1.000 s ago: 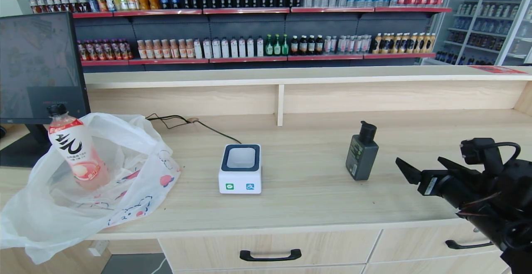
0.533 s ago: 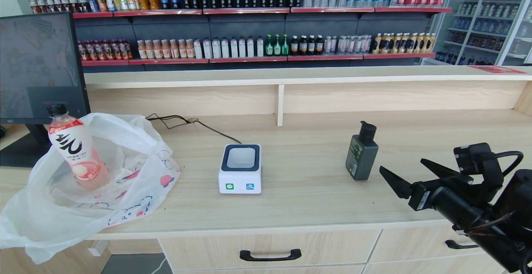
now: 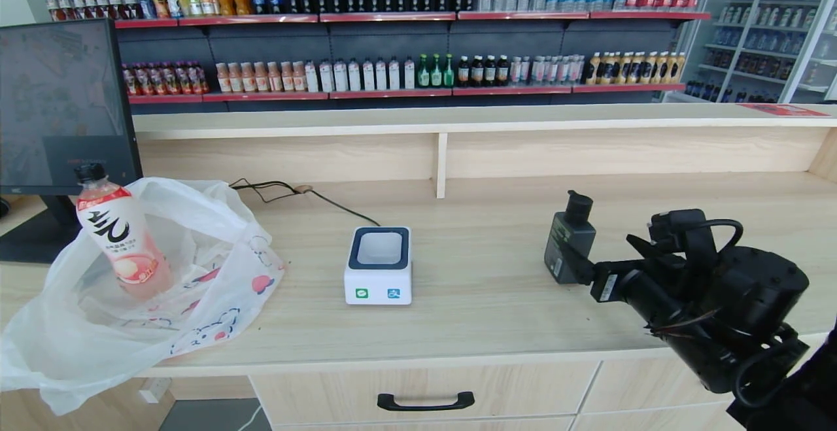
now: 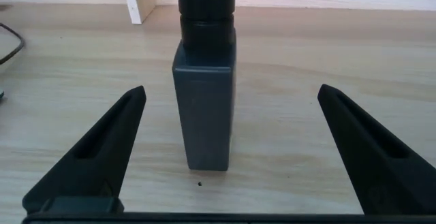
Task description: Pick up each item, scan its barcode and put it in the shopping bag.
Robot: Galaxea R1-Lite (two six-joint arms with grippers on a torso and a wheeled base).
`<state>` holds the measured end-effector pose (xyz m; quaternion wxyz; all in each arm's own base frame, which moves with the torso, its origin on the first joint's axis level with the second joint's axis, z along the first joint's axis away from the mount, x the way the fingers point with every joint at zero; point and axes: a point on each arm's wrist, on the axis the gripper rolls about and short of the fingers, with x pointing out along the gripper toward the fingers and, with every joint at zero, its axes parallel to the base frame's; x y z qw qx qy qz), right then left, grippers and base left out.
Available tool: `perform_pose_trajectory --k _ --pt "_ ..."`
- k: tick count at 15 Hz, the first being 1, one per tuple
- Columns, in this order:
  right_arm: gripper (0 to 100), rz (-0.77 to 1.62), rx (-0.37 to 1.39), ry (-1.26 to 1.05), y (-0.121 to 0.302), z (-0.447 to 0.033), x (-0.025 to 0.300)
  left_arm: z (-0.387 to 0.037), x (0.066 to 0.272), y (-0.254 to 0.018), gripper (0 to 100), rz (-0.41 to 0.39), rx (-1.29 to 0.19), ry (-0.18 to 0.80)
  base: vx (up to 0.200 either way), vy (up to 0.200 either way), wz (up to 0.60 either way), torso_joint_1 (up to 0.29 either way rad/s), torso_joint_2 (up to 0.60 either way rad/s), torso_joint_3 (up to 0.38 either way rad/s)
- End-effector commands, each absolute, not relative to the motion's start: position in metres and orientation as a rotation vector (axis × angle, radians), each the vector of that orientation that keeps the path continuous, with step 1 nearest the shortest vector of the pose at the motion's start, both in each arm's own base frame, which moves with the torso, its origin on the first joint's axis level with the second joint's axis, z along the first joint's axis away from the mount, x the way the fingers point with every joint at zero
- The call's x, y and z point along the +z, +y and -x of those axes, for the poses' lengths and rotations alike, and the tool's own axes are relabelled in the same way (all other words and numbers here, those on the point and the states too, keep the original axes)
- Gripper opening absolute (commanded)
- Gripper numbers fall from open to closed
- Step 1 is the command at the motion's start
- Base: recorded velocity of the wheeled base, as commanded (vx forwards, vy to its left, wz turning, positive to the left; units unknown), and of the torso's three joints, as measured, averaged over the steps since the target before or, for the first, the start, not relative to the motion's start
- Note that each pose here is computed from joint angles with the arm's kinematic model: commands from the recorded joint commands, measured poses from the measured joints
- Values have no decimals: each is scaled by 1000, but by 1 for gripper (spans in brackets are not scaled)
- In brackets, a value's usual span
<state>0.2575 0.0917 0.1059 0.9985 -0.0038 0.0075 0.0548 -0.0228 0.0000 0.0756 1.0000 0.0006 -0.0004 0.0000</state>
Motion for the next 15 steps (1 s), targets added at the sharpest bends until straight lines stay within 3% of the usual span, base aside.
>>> perform_pose_trajectory --k 1,15 --pt "100 -32 94 2 114 -274 100 23 76 0 100 -2 0 -2 0 0 0 0 0 0" --pt "100 -72 -3 7 111 -320 75 23 76 0 100 0 0 -2 0 0 0 0 0 0"
